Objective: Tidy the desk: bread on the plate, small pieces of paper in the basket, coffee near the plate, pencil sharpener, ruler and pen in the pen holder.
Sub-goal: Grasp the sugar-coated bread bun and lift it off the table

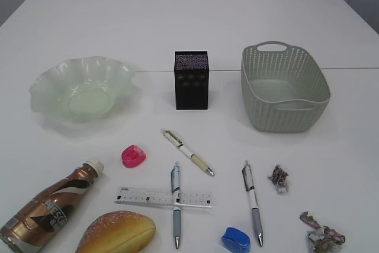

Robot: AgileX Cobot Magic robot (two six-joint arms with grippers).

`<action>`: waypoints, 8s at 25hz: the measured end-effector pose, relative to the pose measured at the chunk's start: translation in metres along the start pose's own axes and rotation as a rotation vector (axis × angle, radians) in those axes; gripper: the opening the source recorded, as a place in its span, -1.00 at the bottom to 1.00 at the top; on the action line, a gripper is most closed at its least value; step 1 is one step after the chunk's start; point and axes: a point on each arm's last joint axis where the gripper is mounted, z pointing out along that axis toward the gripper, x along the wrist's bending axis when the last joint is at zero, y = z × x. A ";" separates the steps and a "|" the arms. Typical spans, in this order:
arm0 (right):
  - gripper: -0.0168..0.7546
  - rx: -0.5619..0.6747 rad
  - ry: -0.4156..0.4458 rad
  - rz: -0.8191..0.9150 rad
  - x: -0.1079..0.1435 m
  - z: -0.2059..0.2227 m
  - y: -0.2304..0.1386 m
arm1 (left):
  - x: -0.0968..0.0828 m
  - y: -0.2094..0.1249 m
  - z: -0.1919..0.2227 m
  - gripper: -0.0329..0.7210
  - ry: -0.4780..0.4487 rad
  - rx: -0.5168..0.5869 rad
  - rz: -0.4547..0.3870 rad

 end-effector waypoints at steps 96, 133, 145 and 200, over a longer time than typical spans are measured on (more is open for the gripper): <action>0.42 -0.081 0.114 0.051 0.028 0.069 0.147 | -0.015 0.103 0.060 0.38 -0.137 -0.098 -0.041; 0.42 0.438 0.200 -0.157 0.077 0.152 0.141 | -0.035 0.148 0.172 0.36 -0.117 0.431 0.042; 0.42 0.492 0.187 -0.164 0.082 0.156 0.160 | -0.054 0.149 0.170 0.36 -0.251 0.486 0.262; 0.42 0.525 0.148 -0.203 0.077 0.155 0.158 | -0.181 -0.012 0.287 0.77 -0.477 1.123 0.665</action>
